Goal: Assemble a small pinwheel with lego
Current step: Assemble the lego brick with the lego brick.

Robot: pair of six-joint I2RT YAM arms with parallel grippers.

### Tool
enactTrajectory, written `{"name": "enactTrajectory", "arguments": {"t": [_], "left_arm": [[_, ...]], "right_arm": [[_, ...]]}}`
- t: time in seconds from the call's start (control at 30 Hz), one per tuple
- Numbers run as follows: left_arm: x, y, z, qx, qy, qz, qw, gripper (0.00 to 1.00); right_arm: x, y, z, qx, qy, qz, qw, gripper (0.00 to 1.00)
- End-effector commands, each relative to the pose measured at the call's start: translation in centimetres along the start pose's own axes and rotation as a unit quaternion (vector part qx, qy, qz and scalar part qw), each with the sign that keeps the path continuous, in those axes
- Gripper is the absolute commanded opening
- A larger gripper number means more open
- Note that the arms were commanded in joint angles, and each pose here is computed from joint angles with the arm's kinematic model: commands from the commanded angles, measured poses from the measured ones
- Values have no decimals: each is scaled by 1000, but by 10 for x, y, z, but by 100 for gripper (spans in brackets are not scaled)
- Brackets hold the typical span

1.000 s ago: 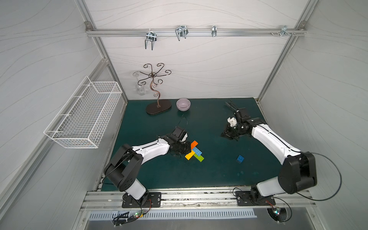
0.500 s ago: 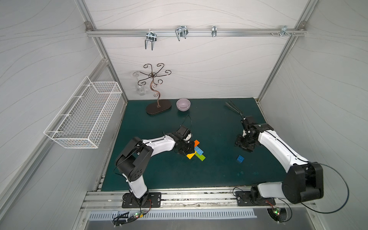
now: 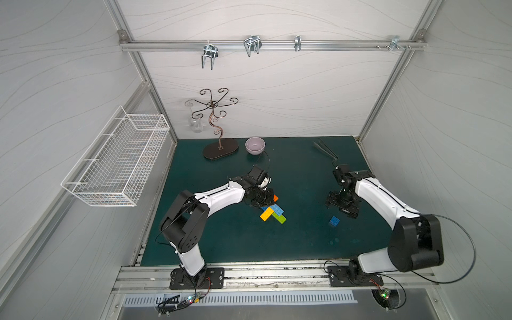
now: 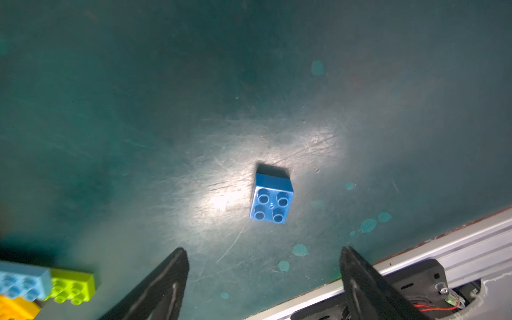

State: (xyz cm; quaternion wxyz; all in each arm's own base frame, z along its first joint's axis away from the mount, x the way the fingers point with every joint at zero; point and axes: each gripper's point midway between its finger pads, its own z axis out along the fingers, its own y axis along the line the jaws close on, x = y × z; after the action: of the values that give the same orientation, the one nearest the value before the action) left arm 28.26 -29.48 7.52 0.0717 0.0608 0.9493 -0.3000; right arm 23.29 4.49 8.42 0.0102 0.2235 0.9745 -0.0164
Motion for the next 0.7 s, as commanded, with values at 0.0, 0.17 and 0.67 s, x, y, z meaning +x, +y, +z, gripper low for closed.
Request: {"name": "enactTrajectory", "arguments": {"t": [0.0,0.17,0.67], "left_arm": [[9,13,5,-25,24,5,999,0],[10,18,15,-26,37,11,999,0],[-26,1,-7,-12,22,19,1000,0]], "right_arm": [[5,-9,4,24,16,20,999,88],[5,-9,9,25,19,22,999,88],[-1,8,31,4,41,24,999,94]]}}
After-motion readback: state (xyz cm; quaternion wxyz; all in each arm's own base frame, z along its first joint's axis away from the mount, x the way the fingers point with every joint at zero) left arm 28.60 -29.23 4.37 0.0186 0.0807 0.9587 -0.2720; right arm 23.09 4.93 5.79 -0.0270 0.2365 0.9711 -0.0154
